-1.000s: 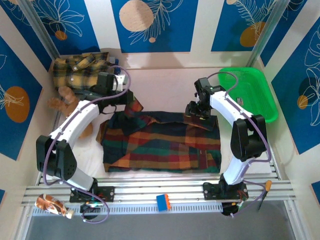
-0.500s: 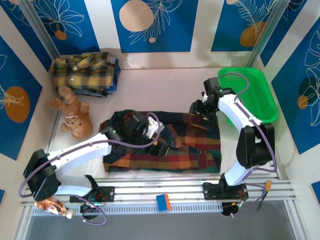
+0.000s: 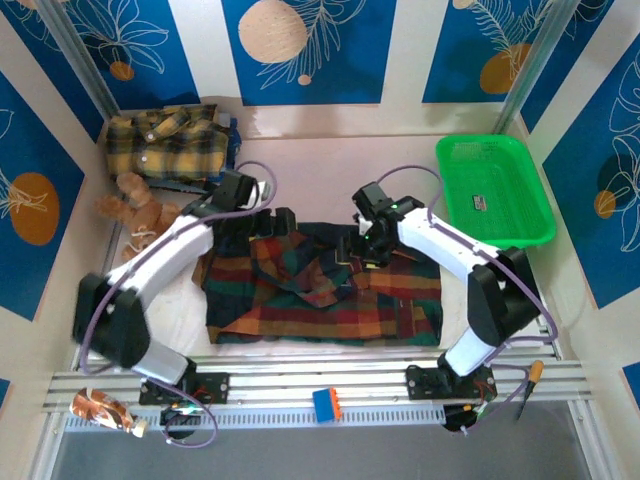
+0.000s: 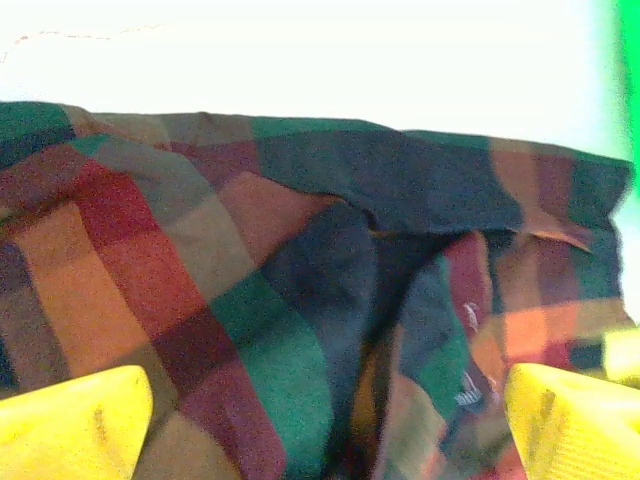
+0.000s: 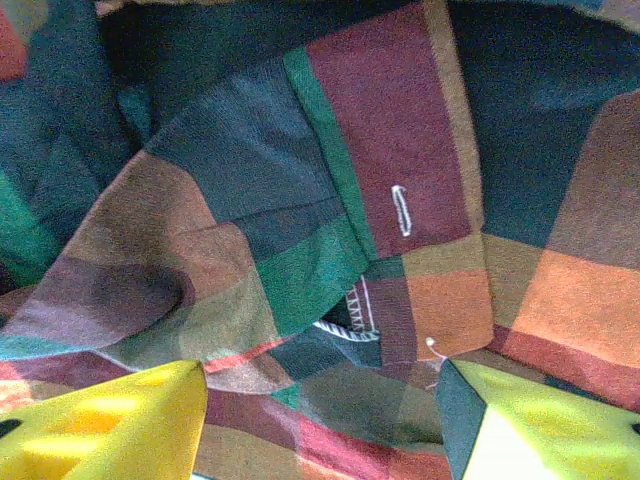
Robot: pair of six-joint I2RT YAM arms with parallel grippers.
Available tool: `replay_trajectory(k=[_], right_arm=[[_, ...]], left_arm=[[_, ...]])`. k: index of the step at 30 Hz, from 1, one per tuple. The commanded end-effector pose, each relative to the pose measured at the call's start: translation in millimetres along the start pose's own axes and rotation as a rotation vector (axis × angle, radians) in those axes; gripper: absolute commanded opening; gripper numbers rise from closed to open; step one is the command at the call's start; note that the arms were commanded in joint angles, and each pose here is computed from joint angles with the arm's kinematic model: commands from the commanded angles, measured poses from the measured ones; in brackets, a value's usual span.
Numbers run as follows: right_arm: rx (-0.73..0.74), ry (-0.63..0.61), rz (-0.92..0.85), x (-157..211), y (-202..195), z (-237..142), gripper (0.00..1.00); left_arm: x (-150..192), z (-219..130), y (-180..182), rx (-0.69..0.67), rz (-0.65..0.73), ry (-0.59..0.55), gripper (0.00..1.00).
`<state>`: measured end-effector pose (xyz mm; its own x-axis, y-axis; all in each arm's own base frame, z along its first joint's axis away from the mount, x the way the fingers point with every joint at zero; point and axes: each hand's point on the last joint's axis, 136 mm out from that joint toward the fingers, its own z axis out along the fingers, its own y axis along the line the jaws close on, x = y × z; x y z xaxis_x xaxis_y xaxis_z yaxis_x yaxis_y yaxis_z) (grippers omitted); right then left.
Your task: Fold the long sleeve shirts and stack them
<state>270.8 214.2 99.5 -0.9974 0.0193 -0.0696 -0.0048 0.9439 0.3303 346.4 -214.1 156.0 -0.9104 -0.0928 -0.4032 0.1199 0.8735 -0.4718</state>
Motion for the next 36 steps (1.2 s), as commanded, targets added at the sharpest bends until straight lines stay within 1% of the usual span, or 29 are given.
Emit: replay_trajectory(k=[1, 3, 5, 7, 9, 15, 19, 20, 24, 27, 30, 33, 36], right_arm=[[0.133, 0.055, 0.138, 6.4, -16.8, 18.8, 0.64], [0.109, 0.056, 0.186, 0.1, -13.7, 27.6, 0.63], [0.102, 0.040, 0.187, -11.2, -7.3, 29.9, 0.63], [0.148, 0.028, 0.177, -21.0, -7.0, 32.8, 0.63], [0.235, 0.053, 0.201, -23.0, -17.2, 39.2, 0.63], [0.375, 0.045, 0.190, -31.2, -36.4, 63.7, 0.62], [0.461, 0.040, 0.199, -35.2, -49.3, 72.8, 0.58], [0.479, 0.034, 0.201, -37.2, -51.5, 74.9, 0.55], [0.527, 0.008, 0.193, -49.7, -54.6, 80.2, 0.27], [0.525, -0.047, 0.173, -66.3, -50.2, 73.7, 0.12], [0.490, -0.110, 0.153, -86.9, -44.6, 62.1, 0.00], [0.448, -0.181, 0.131, -104.7, -38.4, 42.0, 0.00], [0.401, -0.249, 0.105, -110.1, -30.3, 16.3, 0.00]], left_arm=[[9.4, 22.5, 21.6, -0.041, -0.046, 0.120, 0.85], [0.1, 34.4, 20.2, 0.005, -0.076, 0.112, 0.79], [0.2, 47.6, 24.3, -0.003, -0.072, 0.136, 0.72], [6.3, 61.6, 35.5, -0.025, -0.087, 0.180, 0.66], [14.1, 72.8, 48.0, -0.053, -0.109, 0.212, 0.62], [33.0, 90.0, 103.5, -0.196, -0.179, 0.258, 0.57], [35.8, 86.9, 119.5, -0.223, -0.201, 0.261, 0.56], [36.2, 86.3, 121.0, -0.222, -0.205, 0.261, 0.56], [36.8, 84.5, 132.4, -0.240, -0.247, 0.254, 0.56], [28.5, 81.8, 139.3, -0.252, -0.272, 0.230, 0.56], [13.3, 80.8, 144.1, -0.252, -0.291, 0.202, 0.56], [-4.2, 79.9, 149.3, -0.246, -0.320, 0.172, 0.56], [-18.9, 79.4, 151.0, -0.231, -0.340, 0.150, 0.56]])
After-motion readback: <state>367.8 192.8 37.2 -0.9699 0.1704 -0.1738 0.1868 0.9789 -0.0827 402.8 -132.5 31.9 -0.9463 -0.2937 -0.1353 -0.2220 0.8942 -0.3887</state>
